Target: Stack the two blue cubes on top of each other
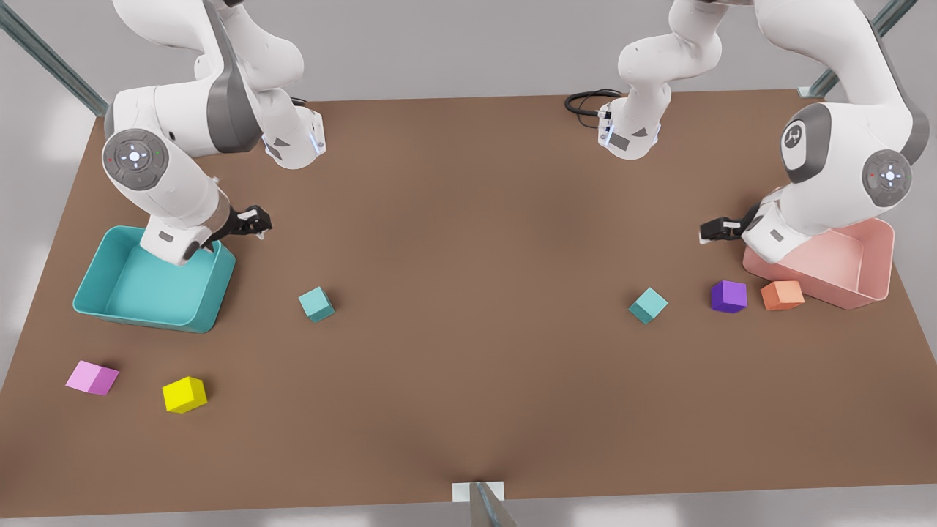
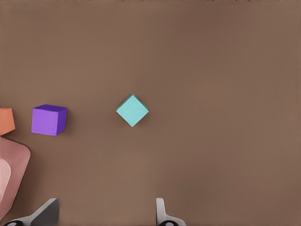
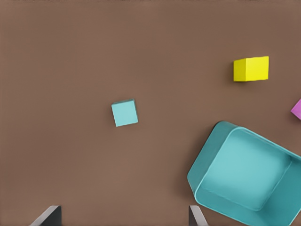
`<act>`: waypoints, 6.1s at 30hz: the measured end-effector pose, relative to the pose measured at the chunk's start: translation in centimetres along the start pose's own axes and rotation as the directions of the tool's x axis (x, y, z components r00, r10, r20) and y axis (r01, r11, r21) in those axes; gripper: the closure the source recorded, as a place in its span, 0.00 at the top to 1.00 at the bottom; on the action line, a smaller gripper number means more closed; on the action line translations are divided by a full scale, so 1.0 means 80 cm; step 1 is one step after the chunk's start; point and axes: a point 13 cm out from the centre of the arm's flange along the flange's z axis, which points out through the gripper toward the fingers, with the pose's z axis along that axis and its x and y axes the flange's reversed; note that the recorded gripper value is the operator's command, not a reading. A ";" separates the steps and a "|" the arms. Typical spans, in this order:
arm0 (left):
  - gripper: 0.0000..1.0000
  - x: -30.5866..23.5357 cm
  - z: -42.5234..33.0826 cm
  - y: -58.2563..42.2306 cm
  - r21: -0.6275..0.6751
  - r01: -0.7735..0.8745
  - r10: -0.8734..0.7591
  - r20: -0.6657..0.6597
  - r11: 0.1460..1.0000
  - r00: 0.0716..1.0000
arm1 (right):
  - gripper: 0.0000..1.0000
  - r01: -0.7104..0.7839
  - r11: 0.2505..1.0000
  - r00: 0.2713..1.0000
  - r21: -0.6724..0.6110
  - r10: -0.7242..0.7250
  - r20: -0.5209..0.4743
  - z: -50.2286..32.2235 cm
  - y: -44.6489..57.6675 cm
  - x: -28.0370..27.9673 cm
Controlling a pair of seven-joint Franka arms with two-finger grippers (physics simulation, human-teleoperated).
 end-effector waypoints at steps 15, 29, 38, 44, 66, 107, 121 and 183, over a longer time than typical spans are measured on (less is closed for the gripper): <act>1.00 -0.008 0.008 0.002 0.002 -0.026 0.026 0.006 1.000 1.000 | 1.00 -0.360 0.933 0.874 -0.009 0.333 -0.355 0.329 -0.006 -0.023; 1.00 -0.010 0.009 0.008 0.002 -0.031 0.031 0.008 1.000 0.999 | 1.00 -0.733 0.649 0.675 -0.204 0.731 -0.098 0.382 -0.018 -0.074; 1.00 -0.011 0.013 0.008 0.004 -0.034 0.034 0.004 0.999 0.999 | 1.00 -0.842 0.482 0.523 -0.244 0.840 -0.146 0.396 -0.006 -0.080; 1.00 -0.013 0.014 0.009 0.004 -0.035 0.035 0.006 0.999 0.999 | 1.00 -0.877 0.402 0.447 -0.262 0.883 -0.141 0.411 0.015 -0.082; 1.00 -0.015 0.028 0.015 0.010 -0.030 0.030 -0.013 0.999 0.999 | 1.00 -0.938 0.268 0.306 -0.220 0.938 -0.164 0.466 0.046 -0.081; 1.00 -0.109 0.337 0.019 0.092 0.645 -0.652 0.105 0.758 0.751 | 0.57 -0.798 0.503 0.573 -0.332 0.804 -0.158 0.380 0.552 -0.188; 1.00 -0.110 0.402 0.018 0.077 0.736 -0.740 0.086 0.673 0.667 | 1.00 -0.902 0.311 0.368 -0.301 0.916 -0.157 0.409 0.597 -0.219; 1.00 -0.014 0.423 -0.524 -0.106 0.318 -0.308 0.103 0.942 0.946 | 1.00 -0.167 0.985 0.986 -0.039 0.168 0.013 0.027 0.070 -0.026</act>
